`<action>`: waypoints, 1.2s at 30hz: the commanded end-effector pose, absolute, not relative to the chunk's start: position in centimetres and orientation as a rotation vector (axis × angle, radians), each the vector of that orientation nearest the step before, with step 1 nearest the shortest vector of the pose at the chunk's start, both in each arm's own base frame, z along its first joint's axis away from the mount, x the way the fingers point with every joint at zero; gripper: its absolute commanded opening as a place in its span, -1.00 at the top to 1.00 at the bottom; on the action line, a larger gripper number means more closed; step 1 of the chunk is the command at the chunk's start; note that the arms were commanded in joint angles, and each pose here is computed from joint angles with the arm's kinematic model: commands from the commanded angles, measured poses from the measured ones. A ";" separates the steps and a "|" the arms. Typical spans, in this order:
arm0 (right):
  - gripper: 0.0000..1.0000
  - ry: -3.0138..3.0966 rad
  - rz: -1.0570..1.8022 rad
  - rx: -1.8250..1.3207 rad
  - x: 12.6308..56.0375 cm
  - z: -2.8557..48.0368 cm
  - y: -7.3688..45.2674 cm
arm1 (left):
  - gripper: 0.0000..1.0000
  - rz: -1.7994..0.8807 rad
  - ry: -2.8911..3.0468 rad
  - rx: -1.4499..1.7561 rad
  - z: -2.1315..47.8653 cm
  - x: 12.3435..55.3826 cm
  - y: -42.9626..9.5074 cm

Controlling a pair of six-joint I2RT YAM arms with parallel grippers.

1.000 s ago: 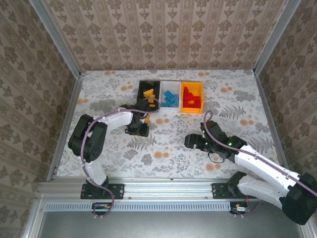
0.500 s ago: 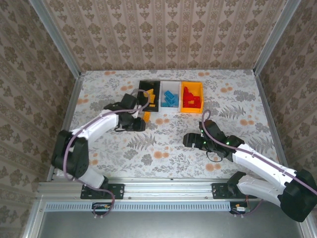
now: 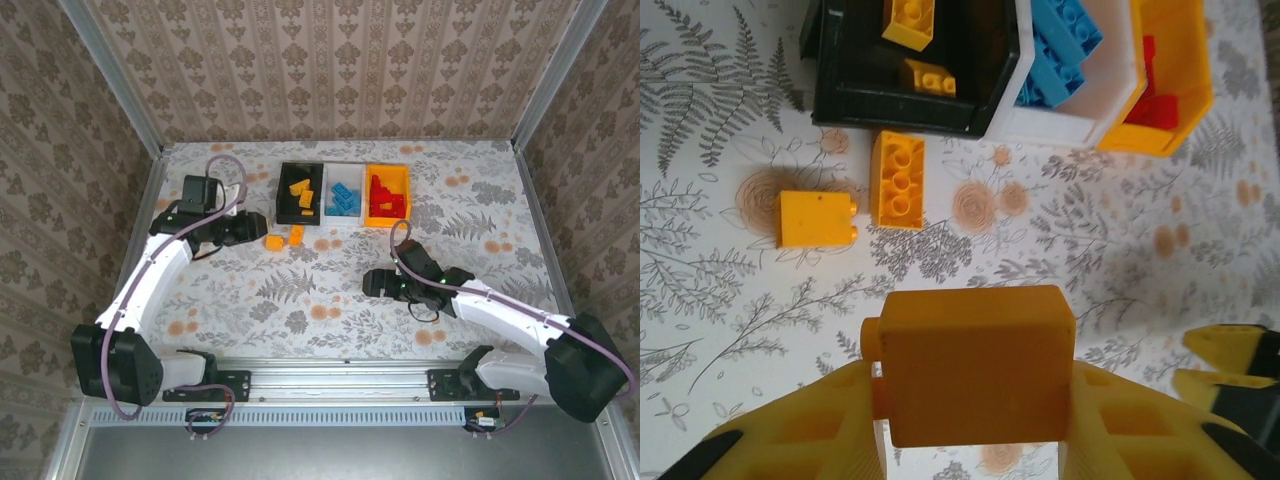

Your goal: Sort the legos into containers by color

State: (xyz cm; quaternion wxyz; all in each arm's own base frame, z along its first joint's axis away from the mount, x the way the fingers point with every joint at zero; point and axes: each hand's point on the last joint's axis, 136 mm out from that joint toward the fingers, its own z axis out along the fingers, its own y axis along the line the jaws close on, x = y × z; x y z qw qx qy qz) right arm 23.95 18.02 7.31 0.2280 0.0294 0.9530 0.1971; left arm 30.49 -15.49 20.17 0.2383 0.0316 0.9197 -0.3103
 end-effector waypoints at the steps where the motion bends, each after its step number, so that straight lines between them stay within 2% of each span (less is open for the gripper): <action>1: -0.81 2.583 0.540 0.001 25.6 8.3 19.2 | 0.26 -0.957 2.462 0.076 21.9 32.2 -16.6; 10: -0.82 2.665 0.491 -0.070 28.3 6.2 20.4 | 0.26 -1.004 2.497 0.036 19.2 37.7 -18.6; 17: -0.82 2.699 0.512 -0.065 28.6 5.3 20.7 | 0.26 -1.085 2.492 0.053 18.3 42.2 -22.1; 26: -0.83 2.704 0.515 -0.044 27.5 5.8 20.0 | 0.25 -0.942 2.615 0.078 14.4 47.0 -24.3; 36: -0.83 2.686 0.529 0.006 26.4 6.8 19.1 | 0.24 -0.777 2.671 0.180 12.4 50.8 -25.7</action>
